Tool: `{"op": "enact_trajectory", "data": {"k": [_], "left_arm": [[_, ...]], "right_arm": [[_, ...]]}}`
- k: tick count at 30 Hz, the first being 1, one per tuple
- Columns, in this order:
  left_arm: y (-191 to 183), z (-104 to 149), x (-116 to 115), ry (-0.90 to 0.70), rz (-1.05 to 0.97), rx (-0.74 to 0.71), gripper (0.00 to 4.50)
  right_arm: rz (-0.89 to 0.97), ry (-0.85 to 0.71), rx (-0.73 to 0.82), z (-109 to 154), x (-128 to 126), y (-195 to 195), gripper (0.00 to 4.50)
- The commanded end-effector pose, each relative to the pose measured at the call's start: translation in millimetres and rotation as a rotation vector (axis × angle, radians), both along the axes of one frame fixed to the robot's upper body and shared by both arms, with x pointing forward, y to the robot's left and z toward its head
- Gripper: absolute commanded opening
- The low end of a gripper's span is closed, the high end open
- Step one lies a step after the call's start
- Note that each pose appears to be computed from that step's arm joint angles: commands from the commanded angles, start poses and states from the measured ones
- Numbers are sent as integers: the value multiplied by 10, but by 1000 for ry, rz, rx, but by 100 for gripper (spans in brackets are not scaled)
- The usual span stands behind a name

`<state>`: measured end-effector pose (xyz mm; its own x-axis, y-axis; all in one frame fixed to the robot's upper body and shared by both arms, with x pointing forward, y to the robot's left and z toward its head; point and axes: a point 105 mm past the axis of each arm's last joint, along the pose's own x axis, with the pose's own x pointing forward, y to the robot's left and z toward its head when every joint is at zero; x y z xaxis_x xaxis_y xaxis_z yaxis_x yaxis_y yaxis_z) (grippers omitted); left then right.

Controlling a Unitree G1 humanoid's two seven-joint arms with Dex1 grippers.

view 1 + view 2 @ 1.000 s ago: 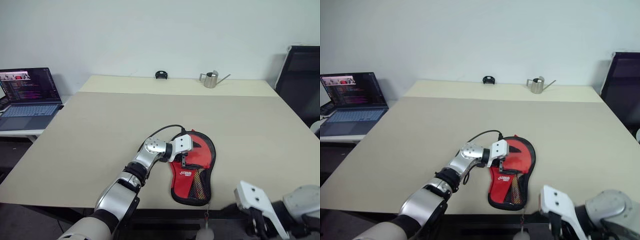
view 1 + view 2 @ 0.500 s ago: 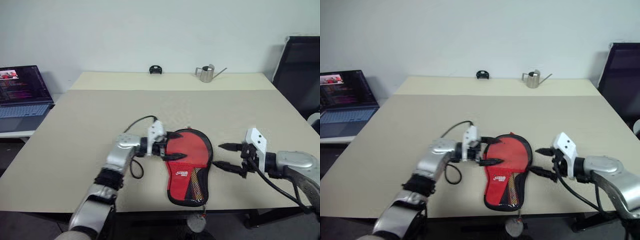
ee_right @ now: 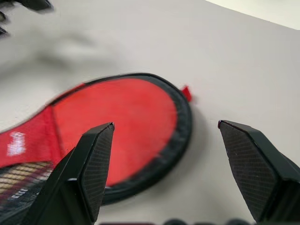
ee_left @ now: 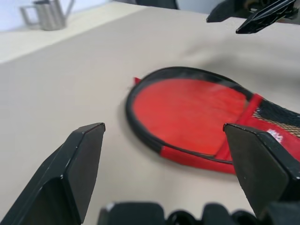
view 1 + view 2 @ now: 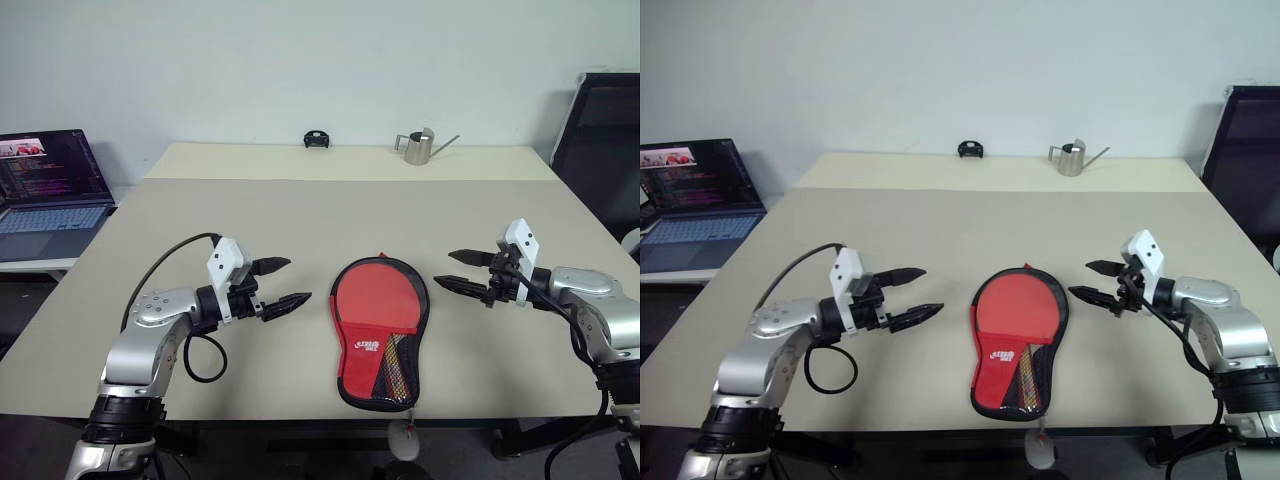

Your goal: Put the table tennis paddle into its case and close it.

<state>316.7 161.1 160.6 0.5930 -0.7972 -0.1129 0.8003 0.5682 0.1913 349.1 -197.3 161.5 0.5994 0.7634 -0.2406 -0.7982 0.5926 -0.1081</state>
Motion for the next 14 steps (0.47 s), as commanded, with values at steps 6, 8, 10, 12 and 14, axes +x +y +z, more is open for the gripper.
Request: {"op": "enact_trajectory", "data": {"k": [6,8,10,12,14], "left_arm": [[70,191,67,-105,150,17,443],[76,169,79,-104,154,14,443],[83,116,85,-97,161,14,443],[93,64,100,-89,172,18,443],[69,49,139,-87,176,13,443]], "right_arm": [[-88,-75,-52,152,164,-328,387],[-93,-80,-56,155,182,-334,387],[-88,-74,-60,128,176,-317,387],[-75,-61,-68,104,146,-285,387],[-73,-48,-79,94,145,-310,387]]}}
